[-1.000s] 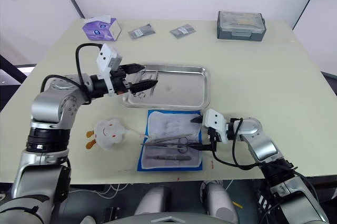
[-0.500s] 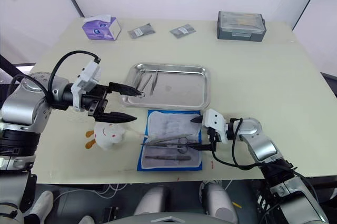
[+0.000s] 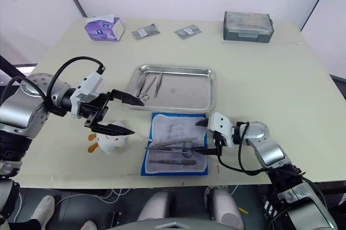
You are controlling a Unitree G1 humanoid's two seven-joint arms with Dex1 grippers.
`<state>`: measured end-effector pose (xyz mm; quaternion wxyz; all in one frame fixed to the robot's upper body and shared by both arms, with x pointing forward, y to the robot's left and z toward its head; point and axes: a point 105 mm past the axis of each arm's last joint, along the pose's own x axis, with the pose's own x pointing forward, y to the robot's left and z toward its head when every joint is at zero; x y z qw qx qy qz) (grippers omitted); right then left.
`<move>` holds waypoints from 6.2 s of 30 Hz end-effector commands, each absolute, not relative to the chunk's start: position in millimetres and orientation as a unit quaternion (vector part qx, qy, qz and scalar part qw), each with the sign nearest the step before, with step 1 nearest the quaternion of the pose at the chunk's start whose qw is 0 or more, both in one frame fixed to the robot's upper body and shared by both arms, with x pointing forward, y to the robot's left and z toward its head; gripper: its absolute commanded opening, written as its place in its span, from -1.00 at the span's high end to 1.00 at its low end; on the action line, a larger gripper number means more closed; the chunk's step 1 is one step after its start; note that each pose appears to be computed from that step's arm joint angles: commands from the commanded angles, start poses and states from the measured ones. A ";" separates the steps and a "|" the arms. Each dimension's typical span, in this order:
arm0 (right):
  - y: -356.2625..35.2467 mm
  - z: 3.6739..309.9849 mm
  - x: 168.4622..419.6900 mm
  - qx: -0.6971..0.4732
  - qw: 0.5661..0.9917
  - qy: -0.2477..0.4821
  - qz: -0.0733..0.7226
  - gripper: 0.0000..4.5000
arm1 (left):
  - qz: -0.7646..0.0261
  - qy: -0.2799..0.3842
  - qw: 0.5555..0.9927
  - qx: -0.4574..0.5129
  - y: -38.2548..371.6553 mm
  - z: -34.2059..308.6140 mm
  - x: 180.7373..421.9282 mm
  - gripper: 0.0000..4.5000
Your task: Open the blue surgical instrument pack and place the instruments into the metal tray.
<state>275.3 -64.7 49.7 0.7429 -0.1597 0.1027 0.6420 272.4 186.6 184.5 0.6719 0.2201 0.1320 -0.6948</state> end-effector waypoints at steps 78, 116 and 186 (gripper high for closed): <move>-92.5 -20.8 245.1 -0.142 0.731 0.271 0.610 -1.00 | -0.701 0.151 0.649 0.254 146.8 50.9 273.5 0.98; -91.2 -21.8 246.0 -0.143 0.730 0.269 0.612 -1.00 | -0.694 0.138 0.670 0.225 142.0 62.6 267.2 -0.16; -89.3 -20.0 252.2 -0.147 0.730 0.266 0.613 -1.00 | -0.662 0.220 0.684 0.213 129.7 89.4 288.4 0.99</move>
